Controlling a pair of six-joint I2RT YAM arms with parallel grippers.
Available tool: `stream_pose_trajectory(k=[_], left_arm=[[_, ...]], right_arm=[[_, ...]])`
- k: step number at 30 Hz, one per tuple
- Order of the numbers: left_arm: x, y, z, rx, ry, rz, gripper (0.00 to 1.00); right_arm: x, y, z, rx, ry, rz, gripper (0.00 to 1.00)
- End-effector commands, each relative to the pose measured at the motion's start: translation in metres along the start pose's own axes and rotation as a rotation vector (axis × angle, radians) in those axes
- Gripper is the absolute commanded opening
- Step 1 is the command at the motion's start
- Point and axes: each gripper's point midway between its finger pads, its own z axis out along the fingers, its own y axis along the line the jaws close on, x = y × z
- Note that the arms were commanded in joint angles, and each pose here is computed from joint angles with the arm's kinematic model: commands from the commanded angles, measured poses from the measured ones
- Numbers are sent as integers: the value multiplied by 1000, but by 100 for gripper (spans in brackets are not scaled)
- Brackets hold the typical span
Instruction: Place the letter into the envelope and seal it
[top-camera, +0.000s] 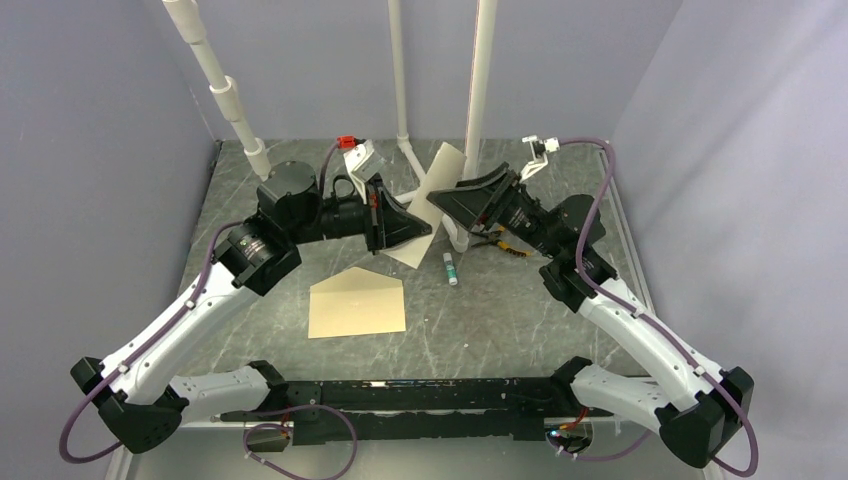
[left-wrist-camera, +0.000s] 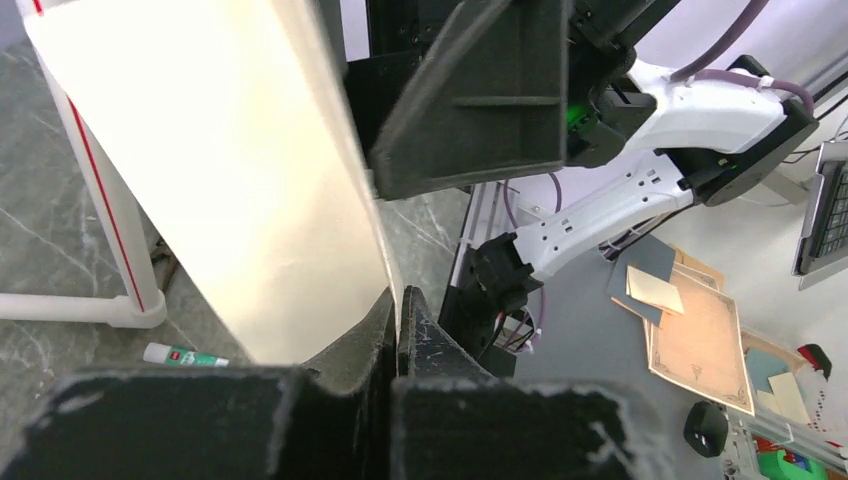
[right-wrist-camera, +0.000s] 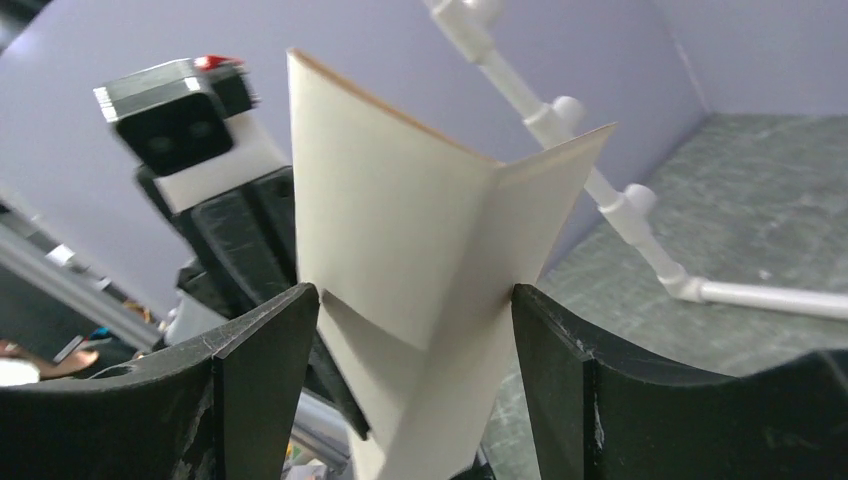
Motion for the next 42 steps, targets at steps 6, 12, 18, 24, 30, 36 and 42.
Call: stream_pose_trajectory(k=[6,12,18,24,30,36,42], left_arm=[[-13,-8,0,26,-51,-7,2],[-20,-4,-3,-16,-111,-39,2],[-18,-10,-2,31,-136,-49,3],[-17,-7,1,27,-119,-53,3],[-22,-11,-2,30,-124,-38,2],[-18,-10,-2,26,-108,-34,4],[-16,-4,-9,-24,-117,-9,24]], right_arm=[[-15,61,-13,-281,-49,-83,79],[-23,78,-32,-371,-159,-135,68],[-32,97,-43,-442,-205,-192,55],[-31,97,-35,-449,-173,-180,44],[-30,87,-32,-396,-175,-200,34],[-33,83,-32,-357,-187,-227,12],[-39,85,-31,-337,-197,-239,0]])
